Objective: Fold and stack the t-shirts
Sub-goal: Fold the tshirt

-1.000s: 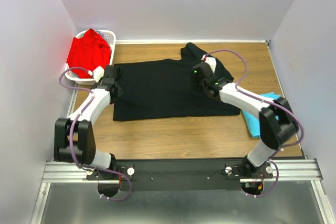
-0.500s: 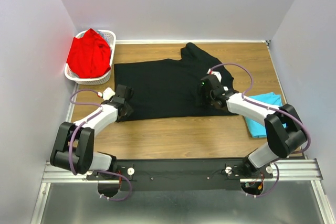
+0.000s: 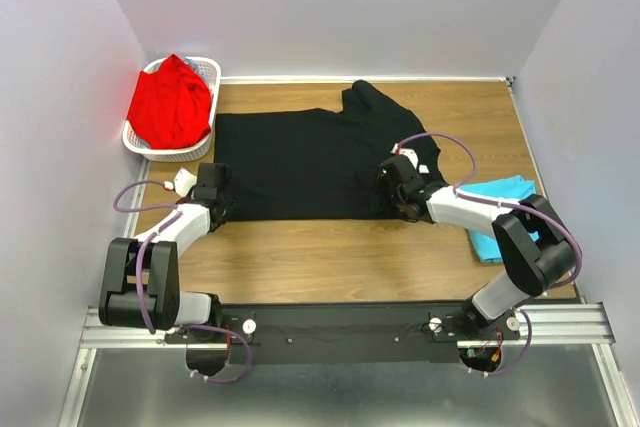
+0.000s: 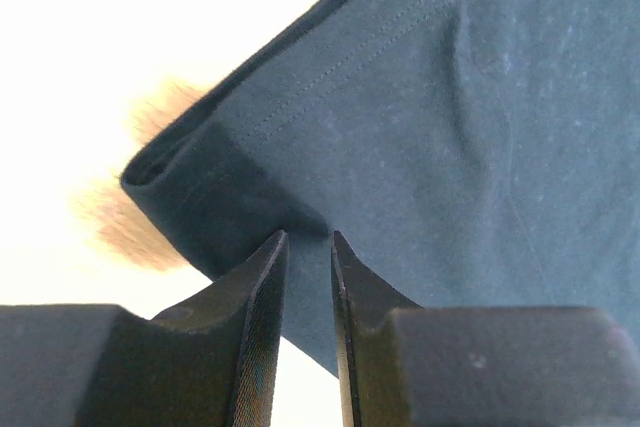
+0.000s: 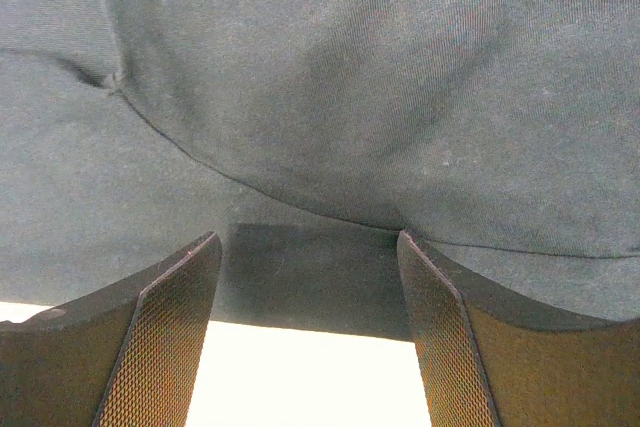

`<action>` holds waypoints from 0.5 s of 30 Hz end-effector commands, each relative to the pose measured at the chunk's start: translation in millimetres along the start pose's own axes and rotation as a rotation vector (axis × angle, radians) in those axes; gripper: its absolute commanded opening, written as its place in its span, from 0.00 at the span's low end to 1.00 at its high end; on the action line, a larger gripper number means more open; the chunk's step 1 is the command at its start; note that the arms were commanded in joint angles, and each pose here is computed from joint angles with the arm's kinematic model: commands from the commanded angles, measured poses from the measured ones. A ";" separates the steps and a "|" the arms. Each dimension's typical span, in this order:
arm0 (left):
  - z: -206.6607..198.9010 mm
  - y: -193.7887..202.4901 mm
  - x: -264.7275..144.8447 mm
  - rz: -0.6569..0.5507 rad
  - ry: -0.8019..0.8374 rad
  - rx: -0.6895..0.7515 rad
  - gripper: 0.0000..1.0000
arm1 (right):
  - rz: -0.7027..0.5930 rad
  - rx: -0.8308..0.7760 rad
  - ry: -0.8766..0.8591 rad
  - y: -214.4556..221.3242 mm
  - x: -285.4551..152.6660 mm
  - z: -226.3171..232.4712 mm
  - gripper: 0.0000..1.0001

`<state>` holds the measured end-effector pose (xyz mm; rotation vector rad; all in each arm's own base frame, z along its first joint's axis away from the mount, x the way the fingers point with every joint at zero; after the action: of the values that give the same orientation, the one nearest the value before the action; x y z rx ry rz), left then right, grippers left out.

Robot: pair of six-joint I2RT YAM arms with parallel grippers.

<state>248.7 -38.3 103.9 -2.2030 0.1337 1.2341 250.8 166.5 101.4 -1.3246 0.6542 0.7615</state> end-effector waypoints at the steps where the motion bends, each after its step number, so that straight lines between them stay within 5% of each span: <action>1: 29.3 3.7 -1.0 0.012 -0.140 0.071 0.32 | 0.162 0.023 -0.008 47.0 0.6 -9.3 0.78; 15: 33.3 5.9 -33.1 0.066 -0.053 0.067 0.30 | 0.328 0.206 -0.180 107.7 -51.7 -31.2 0.79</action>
<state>218.2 -31.5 108.3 -2.1375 0.1769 1.2864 188.0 154.1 100.3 -1.0805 0.5251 0.8177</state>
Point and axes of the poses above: each gripper's point midway between its finger pads, its own x axis out along the fingers, its own z axis along the line the jaws close on, y = z × x, the point moved 10 cm from there along -x, back along the fingers, and after that the axes turned 1 degree about x, right-handed, at the moved point
